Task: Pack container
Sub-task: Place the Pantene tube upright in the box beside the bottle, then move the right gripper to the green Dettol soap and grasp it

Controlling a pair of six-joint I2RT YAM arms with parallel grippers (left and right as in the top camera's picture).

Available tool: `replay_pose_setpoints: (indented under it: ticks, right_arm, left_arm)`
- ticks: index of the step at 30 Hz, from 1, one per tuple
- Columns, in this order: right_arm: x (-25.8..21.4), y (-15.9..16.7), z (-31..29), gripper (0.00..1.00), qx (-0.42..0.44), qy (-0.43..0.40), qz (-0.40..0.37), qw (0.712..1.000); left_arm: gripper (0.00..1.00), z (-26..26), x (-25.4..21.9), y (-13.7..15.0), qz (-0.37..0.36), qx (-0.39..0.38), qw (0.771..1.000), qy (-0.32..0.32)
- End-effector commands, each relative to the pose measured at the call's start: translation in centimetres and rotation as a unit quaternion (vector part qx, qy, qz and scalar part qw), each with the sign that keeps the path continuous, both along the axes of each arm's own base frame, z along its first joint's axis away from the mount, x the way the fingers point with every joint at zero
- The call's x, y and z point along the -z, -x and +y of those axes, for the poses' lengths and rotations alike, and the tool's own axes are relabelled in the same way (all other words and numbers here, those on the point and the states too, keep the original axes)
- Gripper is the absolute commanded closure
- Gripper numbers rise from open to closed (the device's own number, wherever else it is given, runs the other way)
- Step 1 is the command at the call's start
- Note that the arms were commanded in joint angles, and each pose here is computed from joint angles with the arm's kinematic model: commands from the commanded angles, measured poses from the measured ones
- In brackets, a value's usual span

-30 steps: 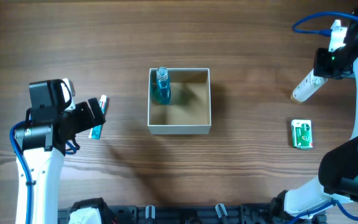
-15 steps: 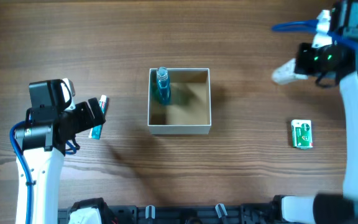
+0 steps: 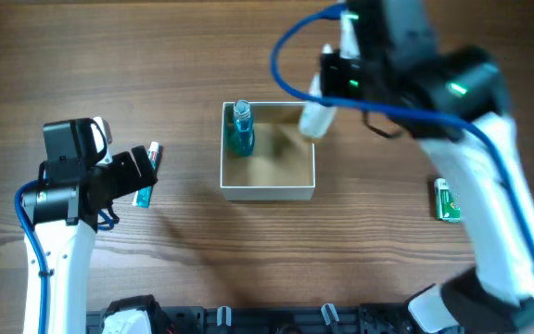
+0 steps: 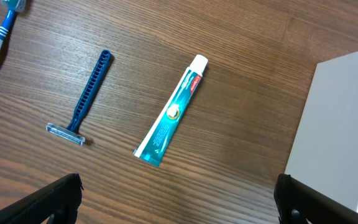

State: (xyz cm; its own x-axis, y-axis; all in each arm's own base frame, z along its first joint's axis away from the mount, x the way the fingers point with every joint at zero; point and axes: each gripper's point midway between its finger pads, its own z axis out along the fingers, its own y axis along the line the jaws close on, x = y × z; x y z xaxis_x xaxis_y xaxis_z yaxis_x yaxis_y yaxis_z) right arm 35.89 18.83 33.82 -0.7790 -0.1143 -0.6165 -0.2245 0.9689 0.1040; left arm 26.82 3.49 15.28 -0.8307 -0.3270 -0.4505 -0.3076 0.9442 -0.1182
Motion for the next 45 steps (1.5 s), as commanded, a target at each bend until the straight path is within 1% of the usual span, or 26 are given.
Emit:
replay_pose_setpoints:
  ticks: [1, 7, 9, 11, 15, 20, 23, 25, 26, 27, 28, 29, 30, 31, 32, 34, 35, 36, 37, 38, 40, 42, 45]
  right_arm:
    - [2.3, -2.3, 2.3, 0.96, 0.009, 0.001, 0.011, 1.000]
    - [8.4, -5.1, 4.7, 0.96, 0.004, 0.029, 0.057, 0.998]
    - [10.8, -5.9, 5.3, 0.96, 0.015, 0.034, 0.078, 0.996]
    - [12.1, -6.3, 5.5, 0.96, 0.015, 0.040, 0.088, 0.995]
    - [13.6, -6.8, 5.8, 0.96, 0.015, 0.047, 0.098, 0.994]
    - [13.8, -6.7, 5.7, 0.96, 0.013, 0.050, 0.101, 0.994]
    - [12.9, -6.5, 5.5, 0.85, 0.001, 0.055, 0.091, 0.994]
    - [10.4, -6.5, 4.4, 0.82, 0.014, 0.058, 0.058, 0.997]
    - [8.3, -6.5, 3.3, 0.82, 0.031, 0.063, 0.028, 0.997]
    - [6.0, -6.4, 1.8, 0.72, 0.058, 0.063, -0.002, 0.996]
    - [4.2, -6.3, 0.4, 0.55, 0.086, 0.057, -0.022, 0.994]
    - [2.2, -6.1, -1.4, 0.47, 0.121, 0.042, -0.041, 0.991]
    - [0.6, -5.8, -3.3, 0.42, 0.147, 0.025, -0.053, 0.987]
    - [-0.6, -5.5, -5.5, 0.31, 0.179, 0.010, -0.059, 0.982]
    - [-1.3, -5.2, -7.6, 0.16, 0.208, 0.001, -0.059, 0.976]
    - [-1.5, -3.8, -13.4, 0.12, 0.283, -0.012, -0.033, 0.959]
    - [-0.9, -2.7, -16.2, 0.11, 0.313, -0.014, -0.006, 0.950]
    - [-0.1, -1.3, -19.4, 0.11, 0.339, -0.012, 0.031, 0.940]
    - [0.4, 0.0, -21.3, 0.10, 0.349, -0.007, 0.056, 0.936]
    - [0.7, 2.1, -23.0, 0.07, 0.366, -0.006, 0.083, 0.927]
    - [0.3, 3.3, -23.0, 0.07, 0.347, -0.003, 0.086, 0.934]
    - [-0.5, 5.1, -22.0, 0.07, 0.328, -0.021, 0.078, 0.941]
    - [-0.5, 9.4, -20.8, 0.07, 0.318, -0.051, 0.070, 0.944]
  left_arm:
    - [0.00, -0.1, -0.7, -0.3, -0.011, 0.008, 1.000, 0.003]
    - [0.00, -0.1, -0.7, -0.3, -0.012, 0.008, 1.000, 0.003]
    - [0.00, -0.1, -0.7, -0.3, -0.012, 0.008, 1.000, 0.003]
    - [0.00, -0.1, -0.7, -0.3, -0.012, 0.008, 1.000, 0.003]
    - [0.00, -0.1, -0.7, -0.3, -0.012, 0.008, 1.000, 0.003]
    - [0.00, -0.1, -0.7, -0.3, -0.012, 0.008, 1.000, 0.003]
    - [0.00, -0.1, -0.7, -0.3, -0.012, 0.008, 1.000, 0.003]
    - [0.00, -0.1, -0.7, -0.3, -0.012, 0.008, 1.000, 0.003]
    - [0.00, -0.1, -0.7, -0.3, -0.012, 0.008, 1.000, 0.003]
    - [0.00, -0.1, -0.7, -0.3, -0.012, 0.008, 1.000, 0.003]
    - [0.00, -0.1, -0.7, -0.3, -0.012, 0.008, 1.000, 0.003]
    - [0.00, -0.1, -0.7, -0.3, -0.012, 0.008, 1.000, 0.003]
    - [0.00, -0.1, -0.7, -0.3, -0.012, 0.008, 1.000, 0.003]
    - [0.00, -0.1, -0.7, -0.3, -0.012, 0.008, 1.000, 0.003]
    - [0.00, -0.1, -0.7, -0.3, -0.012, 0.008, 1.000, 0.003]
    - [0.00, -0.1, -0.7, -0.3, -0.012, 0.008, 1.000, 0.003]
    - [0.00, -0.1, -0.7, -0.3, -0.012, 0.008, 1.000, 0.003]
    - [0.00, -0.1, -0.7, -0.3, -0.012, 0.008, 1.000, 0.003]
    - [0.00, -0.1, -0.7, -0.3, -0.012, 0.008, 1.000, 0.003]
    - [0.00, -0.1, -0.7, -0.3, -0.012, 0.008, 1.000, 0.003]
    - [0.00, -0.1, -0.7, -0.3, -0.012, 0.008, 1.000, 0.003]
    - [0.00, -0.1, -0.7, -0.3, -0.012, 0.008, 1.000, 0.003]
    - [0.00, -0.1, -0.7, -0.3, -0.012, 0.008, 1.000, 0.003]
